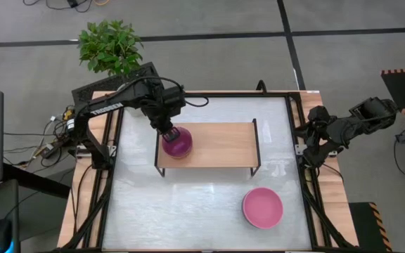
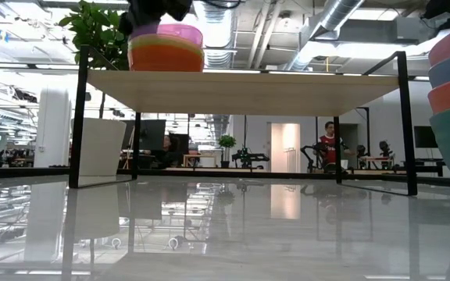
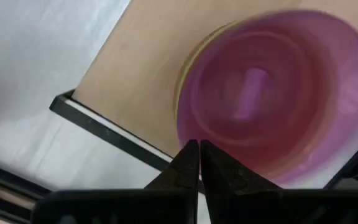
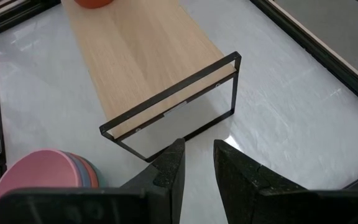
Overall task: Place and stack bowls onto a shelf
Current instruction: Stack the small purple bowl on top of the yellow bowl on the shelf, then put the large pink bowl on the shelf
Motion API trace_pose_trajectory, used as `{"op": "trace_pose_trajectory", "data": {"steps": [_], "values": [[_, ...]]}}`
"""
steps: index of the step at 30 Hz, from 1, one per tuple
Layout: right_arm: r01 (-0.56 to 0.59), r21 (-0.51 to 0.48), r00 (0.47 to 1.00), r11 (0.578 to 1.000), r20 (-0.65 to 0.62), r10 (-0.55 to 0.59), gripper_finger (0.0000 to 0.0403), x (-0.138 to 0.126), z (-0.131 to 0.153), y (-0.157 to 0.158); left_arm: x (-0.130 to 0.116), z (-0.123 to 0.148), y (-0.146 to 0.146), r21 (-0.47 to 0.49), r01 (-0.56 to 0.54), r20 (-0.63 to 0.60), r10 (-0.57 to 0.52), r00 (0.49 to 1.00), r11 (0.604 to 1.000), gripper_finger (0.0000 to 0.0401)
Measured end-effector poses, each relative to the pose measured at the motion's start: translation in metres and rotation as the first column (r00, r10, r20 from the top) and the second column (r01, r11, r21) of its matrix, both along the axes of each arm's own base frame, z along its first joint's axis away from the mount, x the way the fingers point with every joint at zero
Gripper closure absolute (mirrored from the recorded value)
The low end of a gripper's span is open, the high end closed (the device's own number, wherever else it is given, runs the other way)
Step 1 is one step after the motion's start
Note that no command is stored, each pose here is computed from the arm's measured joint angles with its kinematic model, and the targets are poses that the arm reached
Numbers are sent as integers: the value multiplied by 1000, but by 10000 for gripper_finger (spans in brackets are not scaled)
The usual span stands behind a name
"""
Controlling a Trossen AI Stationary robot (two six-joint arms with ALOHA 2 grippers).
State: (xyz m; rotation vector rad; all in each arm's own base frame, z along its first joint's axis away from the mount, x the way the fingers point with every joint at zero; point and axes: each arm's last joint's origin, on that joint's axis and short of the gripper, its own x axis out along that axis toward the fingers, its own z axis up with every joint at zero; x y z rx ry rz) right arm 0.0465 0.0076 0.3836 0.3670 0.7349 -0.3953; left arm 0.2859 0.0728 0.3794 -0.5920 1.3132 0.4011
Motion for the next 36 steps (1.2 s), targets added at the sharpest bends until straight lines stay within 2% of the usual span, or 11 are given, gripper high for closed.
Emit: {"op": "trace_pose_trajectory", "data": {"steps": [4, 7, 9, 12, 18, 21, 24, 28, 33, 36], "values": [[10, 11, 1000, 1000, 3, -10, 290, 0, 0, 0, 0, -6, 6, -50, -11, -1, 11, 1000, 999, 401], [10, 10, 1000, 1000, 3, -10, 290, 0, 0, 0, -1, 3, 4, -115, -45, 37, 50, 998, 992, 401], [10, 10, 1000, 1000, 2, -10, 290, 0, 0, 0, -2, 15, -2, -123, -69, 92, 81, 992, 990, 401], [10, 11, 1000, 1000, 2, -10, 290, 0, 0, 0, 3, 37, -19, -104, -47, 242, 71, 968, 994, 401], [12, 12, 1000, 1000, 3, -12, 290, 0, 0, 0, 36, 55, -73, -28, 19, 522, -1, 853, 999, 401], [6, 6, 1000, 1000, 1, -6, 290, 0, 0, 0, 52, 59, -104, 34, 59, 632, -68, 772, 998, 401], [5, 6, 1000, 1000, 1, -5, 290, 0, 0, 0, 71, 55, -131, 113, 70, 699, -129, 703, 991, 401], [16, 20, 1000, 1000, 2, -16, 290, 0, 0, 0, 91, 43, -162, 170, 64, 736, -170, 656, 983, 401], [25, 24, 1000, 999, -12, -25, 290, 4, -1, 2, 123, 12, -196, 140, 97, 762, -170, 624, 985, 401], [25, 19, 999, 1000, -20, -25, 290, 5, -1, 3, 145, -7, -215, 125, 117, 800, -170, 575, 985, 401]]}}
